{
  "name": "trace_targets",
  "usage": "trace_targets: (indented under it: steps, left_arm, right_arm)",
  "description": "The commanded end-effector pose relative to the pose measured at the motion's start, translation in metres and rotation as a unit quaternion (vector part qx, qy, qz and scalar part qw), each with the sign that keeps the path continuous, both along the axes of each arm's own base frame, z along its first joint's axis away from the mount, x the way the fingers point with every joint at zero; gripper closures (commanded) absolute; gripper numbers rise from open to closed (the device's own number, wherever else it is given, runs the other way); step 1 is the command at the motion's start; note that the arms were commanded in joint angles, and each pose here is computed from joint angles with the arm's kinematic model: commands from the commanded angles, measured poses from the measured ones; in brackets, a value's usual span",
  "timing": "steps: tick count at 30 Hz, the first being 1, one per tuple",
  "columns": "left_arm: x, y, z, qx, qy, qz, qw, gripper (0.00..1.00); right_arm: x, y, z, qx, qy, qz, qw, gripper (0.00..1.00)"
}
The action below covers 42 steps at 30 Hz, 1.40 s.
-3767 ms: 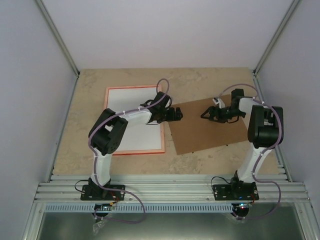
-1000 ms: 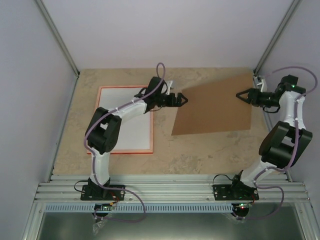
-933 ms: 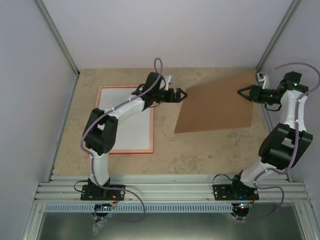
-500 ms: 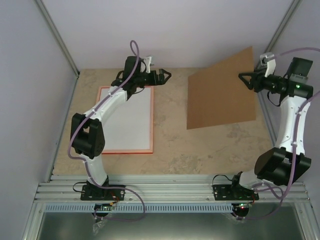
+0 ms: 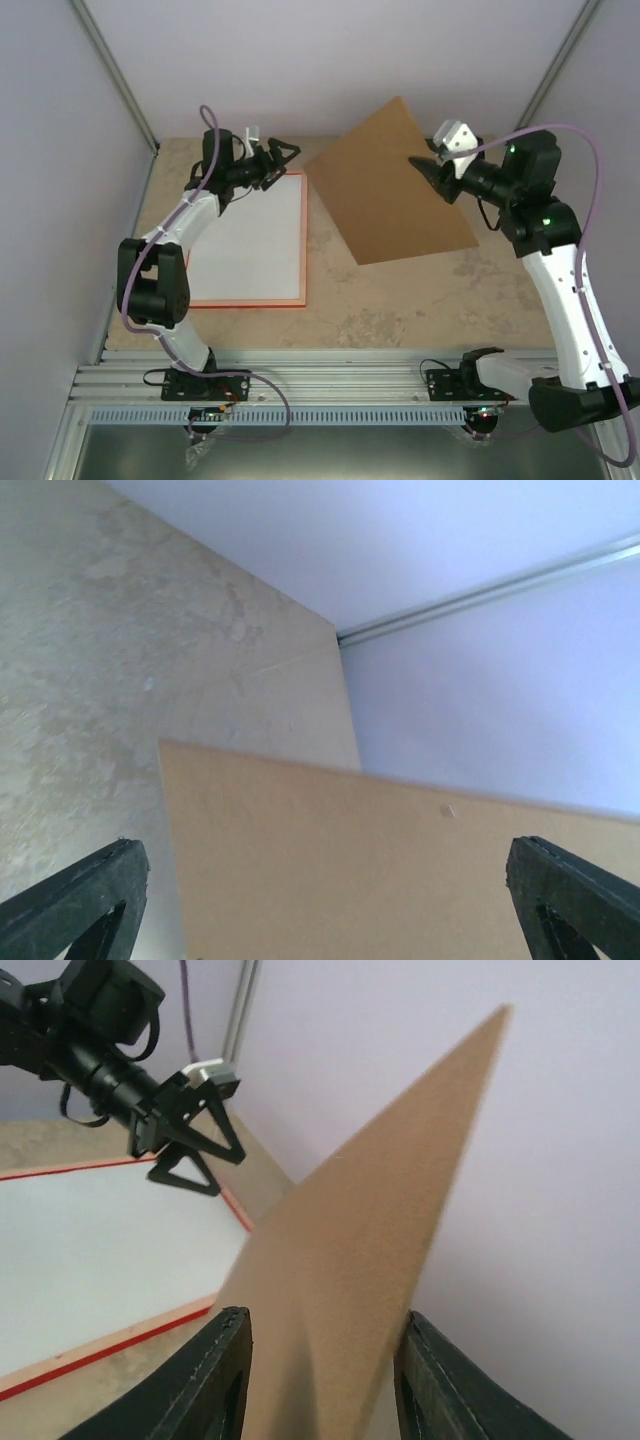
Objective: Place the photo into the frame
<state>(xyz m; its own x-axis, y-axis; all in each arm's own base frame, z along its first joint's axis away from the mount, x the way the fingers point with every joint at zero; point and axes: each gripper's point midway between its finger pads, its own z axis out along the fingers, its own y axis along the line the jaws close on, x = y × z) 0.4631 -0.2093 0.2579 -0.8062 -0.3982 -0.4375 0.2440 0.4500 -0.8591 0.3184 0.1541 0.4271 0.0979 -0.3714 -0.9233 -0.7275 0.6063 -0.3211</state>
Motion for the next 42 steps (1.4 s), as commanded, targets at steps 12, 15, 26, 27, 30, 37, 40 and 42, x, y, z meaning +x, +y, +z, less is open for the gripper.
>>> trace_targets:
  steps: [12,15,26,27,30,37,40,42]
  left_arm:
    - [-0.046,0.022,-0.001,-0.161,0.179,0.017,0.970,0.01]
    - [-0.053,0.017,-0.004,-0.171,0.196,-0.010,0.965,0.01]
    - [-0.094,0.013,-0.030,-0.172,0.263,-0.062,0.947,0.27]
    - [-0.094,0.013,-0.033,-0.172,0.266,-0.059,0.947,0.33]
    - [-0.092,0.015,-0.041,-0.171,0.253,-0.047,0.951,0.68]
    - [-0.089,0.017,-0.059,-0.156,0.224,-0.045,0.961,1.00]
    - [-0.091,0.019,-0.066,-0.117,0.191,-0.046,0.973,1.00]
    - [-0.091,0.021,-0.066,-0.099,0.164,-0.048,0.980,1.00]
  right_arm:
    - [-0.033,0.092,0.012,-0.117,-0.204,0.021,0.972,0.99]
    - [-0.047,0.109,0.005,-0.124,-0.208,0.054,0.969,0.99]
    - [-0.115,0.141,-0.025,-0.110,-0.153,0.223,0.957,0.12]
    - [-0.125,0.142,-0.033,-0.110,-0.139,0.244,0.953,0.07]
    - [-0.145,0.142,-0.056,-0.114,-0.109,0.289,0.944,0.02]
    - [-0.146,0.122,-0.082,-0.113,-0.049,0.244,0.962,0.02]
    - [-0.121,0.109,-0.095,-0.107,0.012,0.181,0.978,0.02]
    - [-0.100,0.091,-0.109,-0.086,0.076,0.149,0.982,0.02]
